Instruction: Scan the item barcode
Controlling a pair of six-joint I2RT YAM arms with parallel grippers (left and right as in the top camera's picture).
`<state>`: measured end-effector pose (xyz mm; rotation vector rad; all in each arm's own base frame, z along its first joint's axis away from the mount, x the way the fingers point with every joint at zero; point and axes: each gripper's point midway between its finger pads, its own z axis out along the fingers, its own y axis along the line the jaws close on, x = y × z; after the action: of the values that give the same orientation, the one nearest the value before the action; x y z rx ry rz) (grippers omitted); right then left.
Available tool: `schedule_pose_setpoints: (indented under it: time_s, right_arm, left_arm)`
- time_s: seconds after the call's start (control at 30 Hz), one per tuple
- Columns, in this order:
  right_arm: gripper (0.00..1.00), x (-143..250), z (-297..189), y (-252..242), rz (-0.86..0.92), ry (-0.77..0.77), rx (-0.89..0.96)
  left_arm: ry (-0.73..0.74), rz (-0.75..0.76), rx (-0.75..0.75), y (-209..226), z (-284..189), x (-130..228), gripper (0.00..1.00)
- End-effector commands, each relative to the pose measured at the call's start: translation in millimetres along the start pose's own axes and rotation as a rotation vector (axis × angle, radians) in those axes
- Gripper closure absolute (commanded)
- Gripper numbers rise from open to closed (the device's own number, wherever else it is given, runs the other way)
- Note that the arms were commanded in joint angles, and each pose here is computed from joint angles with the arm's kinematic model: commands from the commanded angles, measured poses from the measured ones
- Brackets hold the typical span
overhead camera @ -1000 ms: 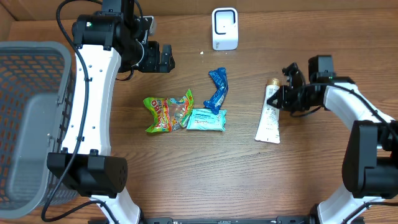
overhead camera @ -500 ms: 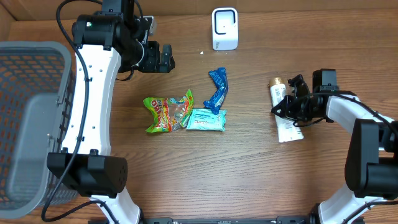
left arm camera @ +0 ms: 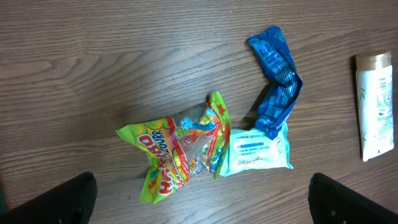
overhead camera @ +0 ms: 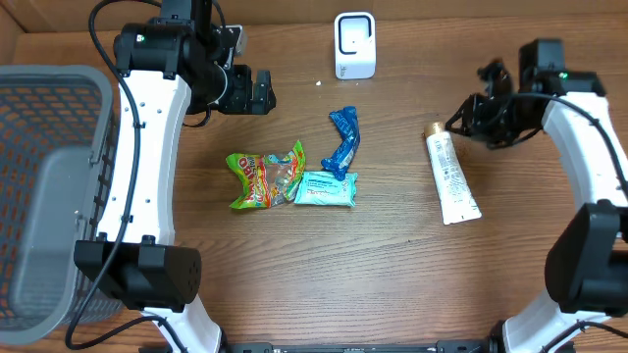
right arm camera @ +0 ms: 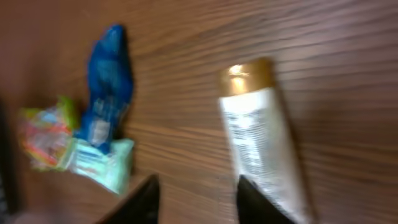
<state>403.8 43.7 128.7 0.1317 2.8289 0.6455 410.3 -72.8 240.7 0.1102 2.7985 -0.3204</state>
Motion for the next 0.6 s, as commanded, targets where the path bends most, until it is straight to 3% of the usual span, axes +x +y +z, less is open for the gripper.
schedule_pose_setpoints:
  time_s: [0.0,0.27,0.57]
  right_arm:
    - [0.47,12,6,-43,0.012,0.035,0.212]
    - [0.44,64,52,-60,0.003,0.157,0.169]
    - [0.41,75,85,-75,-0.055,0.101,0.156]
  left_arm:
    - [-0.020,0.030,0.000,-4,-6,-3,0.00]
    - [-0.020,0.030,0.000,-4,-6,-3,0.00]
    - [-0.020,0.030,0.000,-4,-6,-3,0.00]
